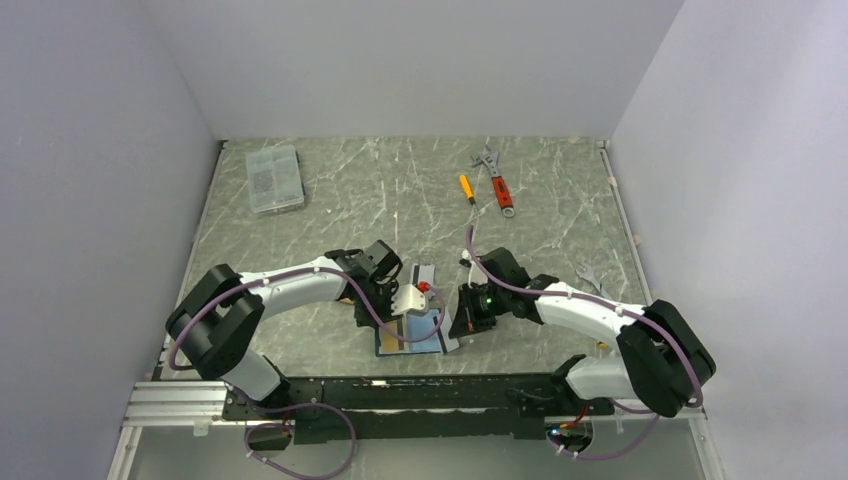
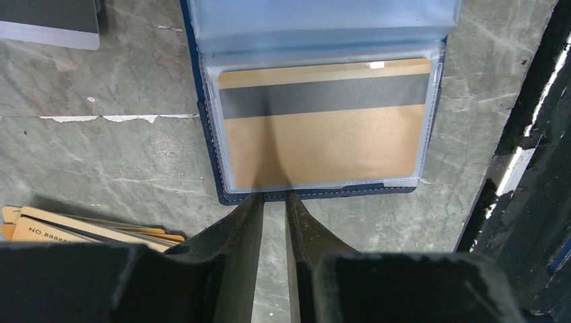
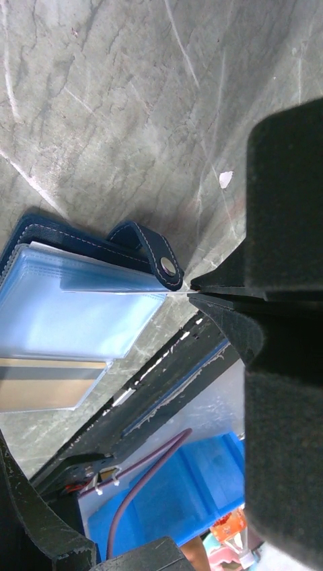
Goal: Put the credit cards into the card holder
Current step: Insert the credit card into the card holder.
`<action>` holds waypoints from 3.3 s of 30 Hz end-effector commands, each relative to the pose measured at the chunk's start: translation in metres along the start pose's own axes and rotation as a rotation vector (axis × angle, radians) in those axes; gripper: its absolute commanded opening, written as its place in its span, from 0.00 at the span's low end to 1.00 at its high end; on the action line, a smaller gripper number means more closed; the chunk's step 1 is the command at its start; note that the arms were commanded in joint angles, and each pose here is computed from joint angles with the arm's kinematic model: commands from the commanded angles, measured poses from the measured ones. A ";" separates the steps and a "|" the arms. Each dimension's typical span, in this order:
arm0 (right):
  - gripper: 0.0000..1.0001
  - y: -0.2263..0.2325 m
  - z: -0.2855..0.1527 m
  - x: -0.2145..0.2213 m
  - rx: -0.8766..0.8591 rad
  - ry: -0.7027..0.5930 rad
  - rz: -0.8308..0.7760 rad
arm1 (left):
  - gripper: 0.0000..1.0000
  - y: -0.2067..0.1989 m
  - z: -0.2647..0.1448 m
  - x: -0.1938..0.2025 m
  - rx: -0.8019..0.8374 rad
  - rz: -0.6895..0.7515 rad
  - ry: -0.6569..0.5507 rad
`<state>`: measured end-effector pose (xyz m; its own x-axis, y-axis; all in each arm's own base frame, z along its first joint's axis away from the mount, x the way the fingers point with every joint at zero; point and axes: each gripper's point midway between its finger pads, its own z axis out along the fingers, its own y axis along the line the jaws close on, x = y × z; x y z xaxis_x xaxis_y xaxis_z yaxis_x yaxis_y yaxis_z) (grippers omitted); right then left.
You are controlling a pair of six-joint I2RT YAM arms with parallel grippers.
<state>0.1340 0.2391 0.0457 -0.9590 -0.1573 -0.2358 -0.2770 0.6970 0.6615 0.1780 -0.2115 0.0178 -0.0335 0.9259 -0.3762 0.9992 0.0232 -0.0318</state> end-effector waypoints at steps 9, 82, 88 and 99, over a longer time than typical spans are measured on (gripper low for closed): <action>0.00 -0.006 0.003 0.000 0.020 -0.026 0.011 | 0.24 0.008 0.010 -0.002 -0.033 0.020 0.003; 0.00 -0.023 0.001 0.001 0.131 -0.149 0.111 | 0.14 -0.008 0.019 0.002 -0.020 0.117 0.065; 0.00 -0.010 0.010 0.007 0.200 -0.104 0.000 | 0.14 -0.007 0.018 0.002 -0.021 0.116 0.066; 0.00 0.019 -0.001 -0.005 0.209 -0.139 -0.104 | 0.13 -0.007 0.017 0.000 -0.025 0.126 0.059</action>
<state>0.1238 0.2581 0.0475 -0.9257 -0.1423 -0.3504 -0.3178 0.7950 0.5167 0.1756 -0.2136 0.0162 0.0561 0.9477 -0.3143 0.9978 -0.0422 0.0508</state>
